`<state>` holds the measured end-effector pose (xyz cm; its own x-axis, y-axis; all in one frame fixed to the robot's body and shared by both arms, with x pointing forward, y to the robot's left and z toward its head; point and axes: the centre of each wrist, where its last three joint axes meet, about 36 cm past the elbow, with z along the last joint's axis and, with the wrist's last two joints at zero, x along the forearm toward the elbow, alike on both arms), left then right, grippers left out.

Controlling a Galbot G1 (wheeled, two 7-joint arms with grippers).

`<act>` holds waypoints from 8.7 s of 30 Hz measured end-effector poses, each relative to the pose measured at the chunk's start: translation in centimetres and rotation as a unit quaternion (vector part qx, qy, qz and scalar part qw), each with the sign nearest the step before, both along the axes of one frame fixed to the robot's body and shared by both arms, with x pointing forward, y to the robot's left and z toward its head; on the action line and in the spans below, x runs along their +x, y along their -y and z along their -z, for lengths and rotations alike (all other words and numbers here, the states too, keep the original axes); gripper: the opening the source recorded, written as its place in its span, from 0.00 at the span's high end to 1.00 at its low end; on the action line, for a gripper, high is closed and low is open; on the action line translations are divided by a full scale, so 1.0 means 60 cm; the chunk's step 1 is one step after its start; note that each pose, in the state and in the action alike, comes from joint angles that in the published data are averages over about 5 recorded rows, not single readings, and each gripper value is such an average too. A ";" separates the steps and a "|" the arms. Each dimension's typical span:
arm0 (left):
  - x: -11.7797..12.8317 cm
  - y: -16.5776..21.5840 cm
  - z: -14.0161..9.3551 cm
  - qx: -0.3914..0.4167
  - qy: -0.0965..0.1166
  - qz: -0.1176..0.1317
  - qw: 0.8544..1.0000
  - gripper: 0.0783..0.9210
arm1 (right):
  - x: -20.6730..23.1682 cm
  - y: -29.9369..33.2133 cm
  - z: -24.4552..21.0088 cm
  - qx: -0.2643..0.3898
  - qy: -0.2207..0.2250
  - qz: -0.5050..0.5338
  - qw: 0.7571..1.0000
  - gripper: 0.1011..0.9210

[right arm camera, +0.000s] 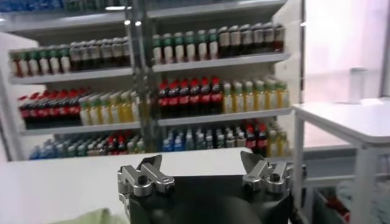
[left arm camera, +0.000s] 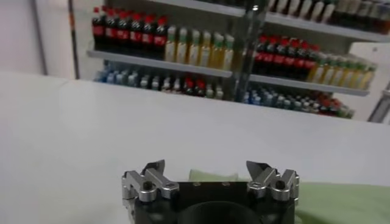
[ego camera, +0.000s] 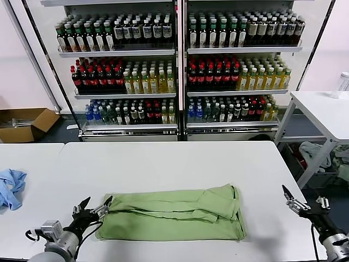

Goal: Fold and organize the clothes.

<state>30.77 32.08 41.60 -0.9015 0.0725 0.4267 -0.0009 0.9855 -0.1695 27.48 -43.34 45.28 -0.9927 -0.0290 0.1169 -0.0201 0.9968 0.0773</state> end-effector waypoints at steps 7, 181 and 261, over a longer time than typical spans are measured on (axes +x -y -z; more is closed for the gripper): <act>-0.008 0.038 0.023 0.002 -0.034 -0.029 0.999 0.12 | -0.004 0.011 -0.001 0.011 0.007 0.015 1.000 0.12; 0.069 -0.063 0.039 0.013 -0.057 0.065 0.996 0.90 | -0.016 0.003 0.028 0.041 0.010 0.021 0.999 0.12; 0.097 0.152 -0.129 -0.254 0.041 0.126 0.958 0.33 | 0.004 -0.095 0.002 0.021 0.002 -0.069 0.997 0.12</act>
